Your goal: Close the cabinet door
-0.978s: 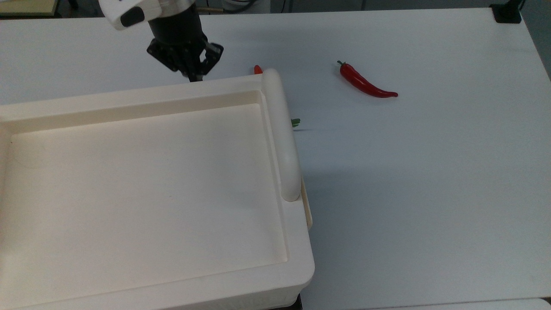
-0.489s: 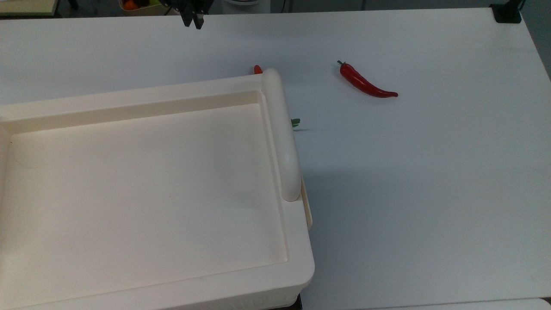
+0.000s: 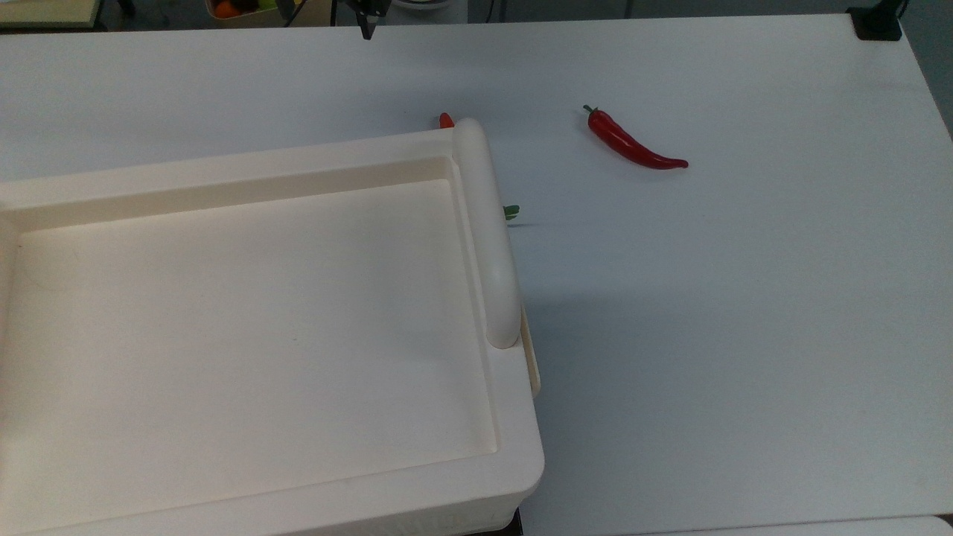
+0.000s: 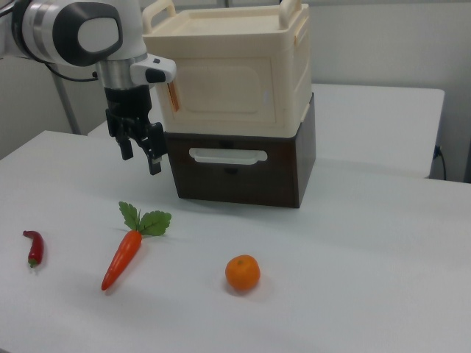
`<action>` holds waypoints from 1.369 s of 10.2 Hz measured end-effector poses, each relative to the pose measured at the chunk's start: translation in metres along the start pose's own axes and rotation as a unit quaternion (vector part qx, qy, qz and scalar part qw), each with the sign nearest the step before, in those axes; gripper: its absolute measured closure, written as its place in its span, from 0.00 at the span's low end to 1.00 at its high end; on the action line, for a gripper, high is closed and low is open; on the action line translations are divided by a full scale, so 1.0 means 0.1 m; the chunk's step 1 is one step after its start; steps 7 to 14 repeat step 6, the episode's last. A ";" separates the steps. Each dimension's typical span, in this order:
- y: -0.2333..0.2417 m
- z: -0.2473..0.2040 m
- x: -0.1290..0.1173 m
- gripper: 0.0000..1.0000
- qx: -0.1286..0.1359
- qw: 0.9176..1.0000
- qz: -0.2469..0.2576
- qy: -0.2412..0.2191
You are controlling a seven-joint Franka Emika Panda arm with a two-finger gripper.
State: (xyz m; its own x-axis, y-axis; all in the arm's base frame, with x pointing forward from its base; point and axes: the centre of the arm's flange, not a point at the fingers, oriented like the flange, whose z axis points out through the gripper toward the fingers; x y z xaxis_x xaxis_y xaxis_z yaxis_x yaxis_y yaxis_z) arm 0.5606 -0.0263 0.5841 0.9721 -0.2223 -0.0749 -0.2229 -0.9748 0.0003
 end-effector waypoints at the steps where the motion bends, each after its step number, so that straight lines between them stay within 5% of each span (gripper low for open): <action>1: 0.00 0.00 0.00 0.00 0.000 1.000 -0.005 0.000; 14: 0.01 0.00 0.00 0.00 0.000 1.000 -0.018 0.000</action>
